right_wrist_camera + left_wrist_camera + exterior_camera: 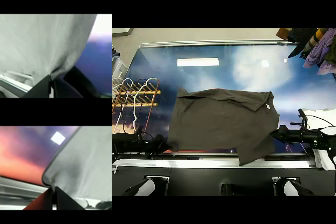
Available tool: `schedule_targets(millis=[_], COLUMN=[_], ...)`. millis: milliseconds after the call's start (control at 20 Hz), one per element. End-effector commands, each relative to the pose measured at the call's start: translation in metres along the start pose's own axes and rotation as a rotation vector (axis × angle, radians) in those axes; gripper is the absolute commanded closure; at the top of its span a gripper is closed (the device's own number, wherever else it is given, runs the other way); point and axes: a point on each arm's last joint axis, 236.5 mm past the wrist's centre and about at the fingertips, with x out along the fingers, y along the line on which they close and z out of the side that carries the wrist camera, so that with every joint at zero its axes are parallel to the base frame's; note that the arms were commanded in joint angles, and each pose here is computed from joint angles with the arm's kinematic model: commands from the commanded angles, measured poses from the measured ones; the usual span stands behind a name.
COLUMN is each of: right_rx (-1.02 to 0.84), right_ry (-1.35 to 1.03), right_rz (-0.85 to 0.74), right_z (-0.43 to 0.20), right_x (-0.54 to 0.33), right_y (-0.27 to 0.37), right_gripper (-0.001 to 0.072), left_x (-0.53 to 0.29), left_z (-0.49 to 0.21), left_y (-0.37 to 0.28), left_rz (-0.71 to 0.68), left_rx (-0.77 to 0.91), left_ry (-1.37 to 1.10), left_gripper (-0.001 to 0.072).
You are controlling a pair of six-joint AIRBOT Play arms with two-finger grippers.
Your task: Fold the clothes and pants, and hang the long-sleeved shirts on hangers.
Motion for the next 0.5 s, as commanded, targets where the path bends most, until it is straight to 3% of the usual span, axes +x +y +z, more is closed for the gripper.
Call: schedule_targets(millis=[0,200,450], right_rx=[-0.049,-0.320,-0.661], right_ry=[-0.106,-0.232,-0.582], right_rz=[0.108,0.041,-0.027], right_z=[0.019,0.062,0.123], right_x=[-0.010,-0.023,-0.144], right_y=[0.037,0.106,0.251], right_gripper=[0.0673,0.0673,0.0673], left_x=[-0.008,-0.074,-0.284], left_z=[0.008,0.048,0.063], left_y=[-0.032,-0.106,-0.252], left_rz=[-0.090,-0.174,-0.312], left_rx=[0.032,0.196,0.533], left_ry=[-0.035,-0.216,-0.708], left_gripper=[0.0694,0.0694,0.0694])
